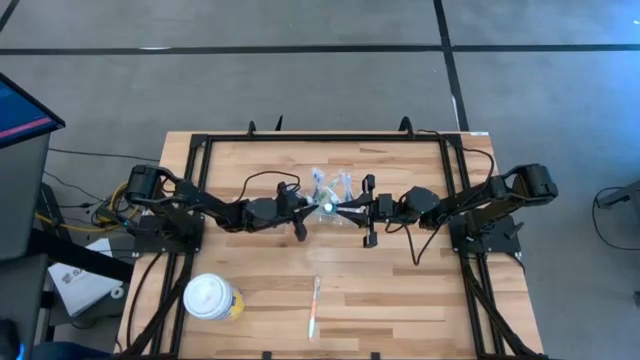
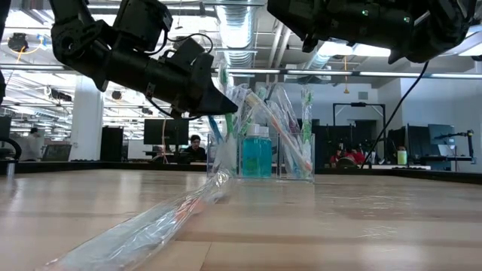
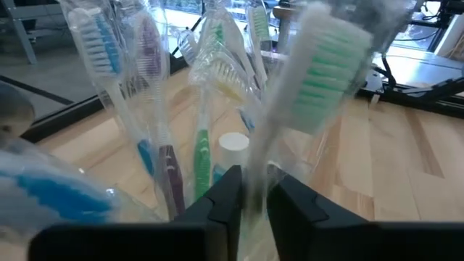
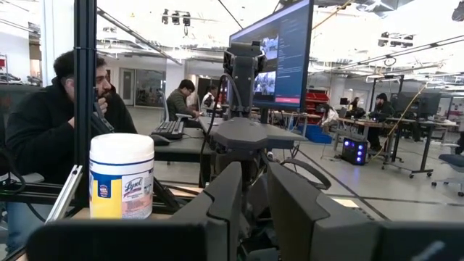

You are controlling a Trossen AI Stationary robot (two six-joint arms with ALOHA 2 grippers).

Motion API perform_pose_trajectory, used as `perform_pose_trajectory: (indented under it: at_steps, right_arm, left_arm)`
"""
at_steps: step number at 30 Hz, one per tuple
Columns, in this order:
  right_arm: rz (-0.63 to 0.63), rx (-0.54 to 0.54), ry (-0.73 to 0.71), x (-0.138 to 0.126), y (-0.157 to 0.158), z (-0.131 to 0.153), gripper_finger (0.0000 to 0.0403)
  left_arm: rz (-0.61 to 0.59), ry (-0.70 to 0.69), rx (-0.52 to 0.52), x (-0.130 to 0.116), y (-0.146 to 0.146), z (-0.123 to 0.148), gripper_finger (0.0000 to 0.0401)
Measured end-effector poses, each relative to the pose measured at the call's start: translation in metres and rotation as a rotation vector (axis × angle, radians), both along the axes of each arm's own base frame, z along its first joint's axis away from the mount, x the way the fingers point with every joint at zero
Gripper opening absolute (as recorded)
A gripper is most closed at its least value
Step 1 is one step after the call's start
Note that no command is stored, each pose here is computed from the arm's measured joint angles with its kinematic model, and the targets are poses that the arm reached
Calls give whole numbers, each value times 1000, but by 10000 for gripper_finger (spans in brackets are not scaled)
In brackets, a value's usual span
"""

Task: Pick & Place toothbrushing station
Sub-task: Put the green toothbrush into the transparent organizer

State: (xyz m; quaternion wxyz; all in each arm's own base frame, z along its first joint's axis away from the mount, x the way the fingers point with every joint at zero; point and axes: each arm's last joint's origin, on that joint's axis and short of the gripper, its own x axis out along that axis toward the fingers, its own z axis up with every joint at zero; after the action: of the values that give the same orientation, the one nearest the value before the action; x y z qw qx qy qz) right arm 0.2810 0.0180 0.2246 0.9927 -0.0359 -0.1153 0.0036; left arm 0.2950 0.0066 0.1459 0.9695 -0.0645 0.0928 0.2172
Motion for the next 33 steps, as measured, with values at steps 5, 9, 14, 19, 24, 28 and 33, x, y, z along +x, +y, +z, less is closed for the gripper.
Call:
perform_pose_trajectory:
  at_steps: [5, 9, 14, 19, 24, 28, 33]
  right_arm:
    - [0, 0, 4, 0, 0, 0, 60]
    - [0, -1, 8, 0, 0, -1, 60]
    - [1, -1, 8, 0, 0, -1, 60]
    - [0, -1, 12, 0, 0, -1, 60]
    - [0, -1, 12, 0, 0, -1, 60]
    - [0, -1, 12, 0, 0, -1, 60]
    - [0, -2, 12, 0, 0, -1, 60]
  left_arm:
    - [-1, -6, -1, 0, 0, 1, 88]
    - [-5, -8, 2, 0, -1, 1, 97]
    - [-6, -42, 4, -2, -1, 12, 99]
    - [-26, -73, 36, -7, -5, 29, 99]
    - [-33, -79, 100, -14, -11, 46, 99]
    - [4, -82, 125, -22, -14, 58, 99]
    - [48, -60, 137, -24, -9, 59, 99]
